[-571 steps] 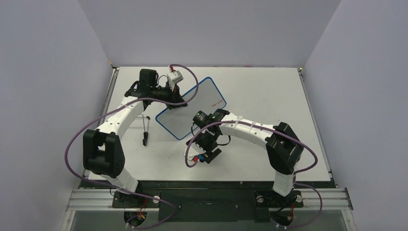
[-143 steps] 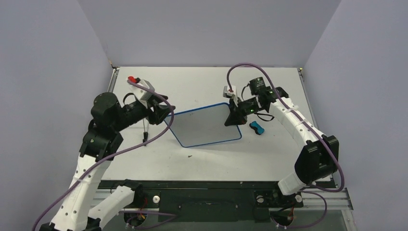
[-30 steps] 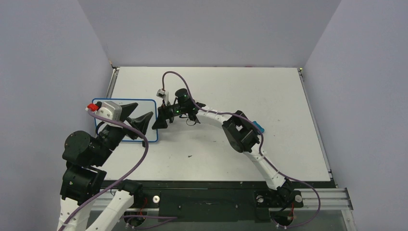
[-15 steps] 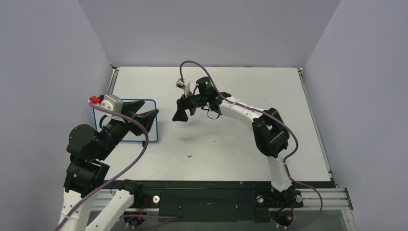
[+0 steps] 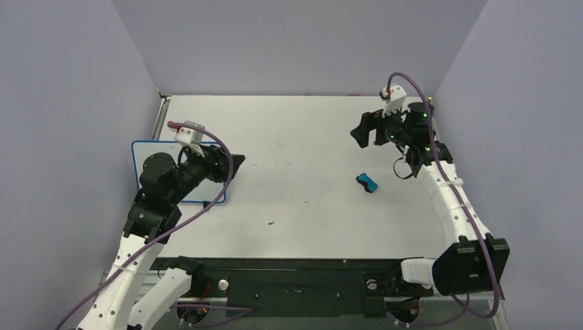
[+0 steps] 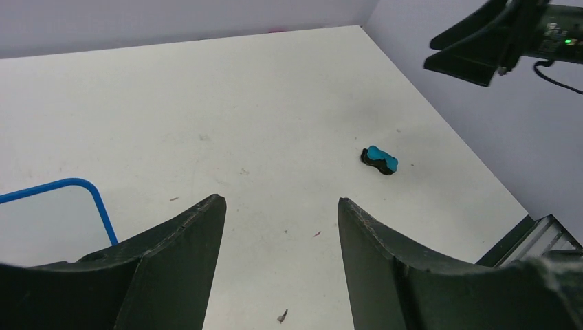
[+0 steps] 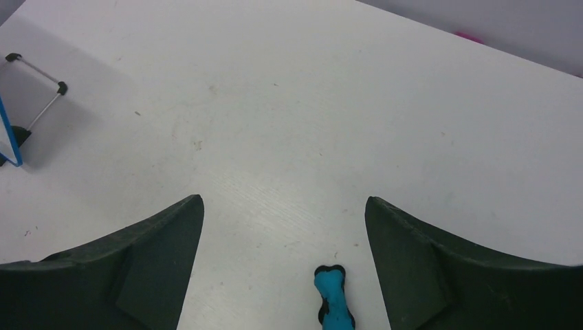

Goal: Erase the whiteboard
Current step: Reset both arms

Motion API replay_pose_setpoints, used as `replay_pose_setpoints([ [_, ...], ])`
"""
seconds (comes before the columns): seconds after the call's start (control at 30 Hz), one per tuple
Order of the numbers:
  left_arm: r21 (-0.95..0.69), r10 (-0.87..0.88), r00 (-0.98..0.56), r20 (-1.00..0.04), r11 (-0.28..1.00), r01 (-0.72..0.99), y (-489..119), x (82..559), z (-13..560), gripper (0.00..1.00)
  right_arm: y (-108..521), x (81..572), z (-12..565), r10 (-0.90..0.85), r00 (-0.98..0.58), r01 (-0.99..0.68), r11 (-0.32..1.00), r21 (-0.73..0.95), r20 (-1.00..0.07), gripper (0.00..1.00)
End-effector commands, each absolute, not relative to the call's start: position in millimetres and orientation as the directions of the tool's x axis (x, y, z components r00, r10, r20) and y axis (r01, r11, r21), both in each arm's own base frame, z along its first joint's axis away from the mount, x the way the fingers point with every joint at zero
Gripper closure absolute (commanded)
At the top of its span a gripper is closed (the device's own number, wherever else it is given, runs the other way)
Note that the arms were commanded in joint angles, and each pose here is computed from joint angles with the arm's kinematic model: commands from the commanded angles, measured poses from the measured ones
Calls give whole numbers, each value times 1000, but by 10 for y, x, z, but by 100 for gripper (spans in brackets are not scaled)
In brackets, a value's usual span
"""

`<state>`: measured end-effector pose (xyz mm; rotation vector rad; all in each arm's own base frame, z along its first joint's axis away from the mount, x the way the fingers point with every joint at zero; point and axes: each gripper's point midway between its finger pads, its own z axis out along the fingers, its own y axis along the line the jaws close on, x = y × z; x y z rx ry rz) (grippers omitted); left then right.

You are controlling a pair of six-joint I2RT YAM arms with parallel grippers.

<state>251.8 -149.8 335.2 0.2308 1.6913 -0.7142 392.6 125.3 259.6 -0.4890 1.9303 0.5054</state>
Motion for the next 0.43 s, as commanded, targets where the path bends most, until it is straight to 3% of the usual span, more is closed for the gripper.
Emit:
replay_pose_setpoints([
  [0.0, -326, -258, -202, -945, 800, 503, -1468, 2643, 3492, 42, 887, 3672, 2761, -61, -352, -426, 899, 102, -934, 16],
  [0.13, -328, -259, -204, -944, 803, 497, -1459, 2655, 3493, 42, 368, 3529, 2895, -29, -315, -193, 981, 34, -949, 10],
  [0.4, -298, -217, -215, -952, 818, 491, -1440, 2689, 3451, 42, 48, 3132, 3158, -29, -250, -67, 998, -13, -968, 8],
])
